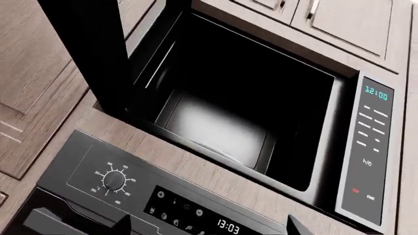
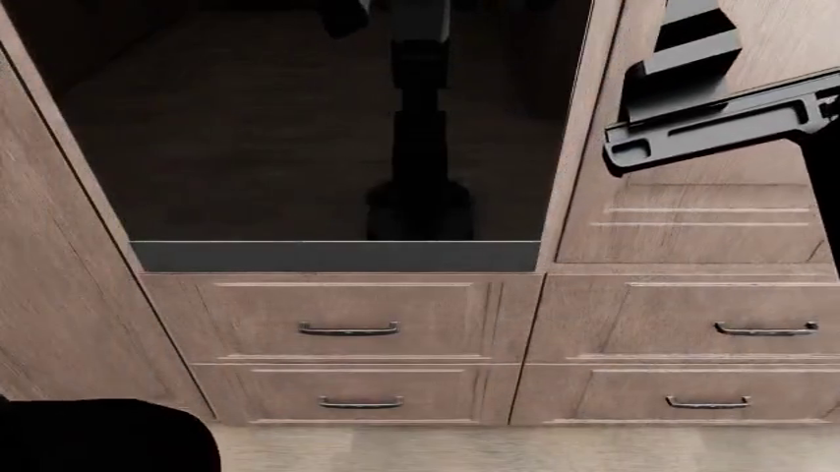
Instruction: Close the microwave door
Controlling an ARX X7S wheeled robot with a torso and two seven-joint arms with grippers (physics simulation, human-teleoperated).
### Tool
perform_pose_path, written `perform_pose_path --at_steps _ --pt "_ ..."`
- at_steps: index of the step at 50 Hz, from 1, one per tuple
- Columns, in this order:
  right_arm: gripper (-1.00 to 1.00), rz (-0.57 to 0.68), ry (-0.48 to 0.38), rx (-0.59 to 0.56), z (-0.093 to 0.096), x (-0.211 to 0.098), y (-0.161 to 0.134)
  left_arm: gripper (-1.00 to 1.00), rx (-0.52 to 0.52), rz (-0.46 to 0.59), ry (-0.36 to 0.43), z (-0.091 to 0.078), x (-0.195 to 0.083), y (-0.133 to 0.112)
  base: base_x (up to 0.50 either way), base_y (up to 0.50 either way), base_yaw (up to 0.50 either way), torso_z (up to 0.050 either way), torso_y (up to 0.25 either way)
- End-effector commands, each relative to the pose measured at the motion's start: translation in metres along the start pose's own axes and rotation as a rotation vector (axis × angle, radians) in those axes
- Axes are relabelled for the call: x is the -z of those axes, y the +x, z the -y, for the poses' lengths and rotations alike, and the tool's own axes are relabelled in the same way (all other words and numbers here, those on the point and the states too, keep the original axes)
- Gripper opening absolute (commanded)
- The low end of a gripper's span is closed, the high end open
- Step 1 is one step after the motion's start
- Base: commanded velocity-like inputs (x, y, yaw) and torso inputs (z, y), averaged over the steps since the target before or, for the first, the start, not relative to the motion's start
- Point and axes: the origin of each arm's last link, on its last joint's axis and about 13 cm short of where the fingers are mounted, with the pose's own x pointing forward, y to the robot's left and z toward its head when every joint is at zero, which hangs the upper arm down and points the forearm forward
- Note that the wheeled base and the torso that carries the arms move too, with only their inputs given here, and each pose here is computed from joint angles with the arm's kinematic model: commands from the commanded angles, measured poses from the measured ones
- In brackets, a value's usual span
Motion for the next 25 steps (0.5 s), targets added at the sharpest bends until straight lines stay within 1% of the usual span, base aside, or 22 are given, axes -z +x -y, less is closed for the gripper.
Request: perform_pose_path --at_steps 1,25 --pt "1.0 0.045 -0.051 0.006 0.006 -0.0146 -0.0026 1.0 0.001 0.043 -0.033 0.002 -0.0184 0.002 0.0 0.5 0.0 0.0 0.0" --pt "1.0 0.042 -0.066 0.001 0.0055 -0.0148 -0.0023 1.0 0.003 0.052 -0.038 0.0024 -0.0209 0.0011 0.0 0.5 0.0 0.0 0.0"
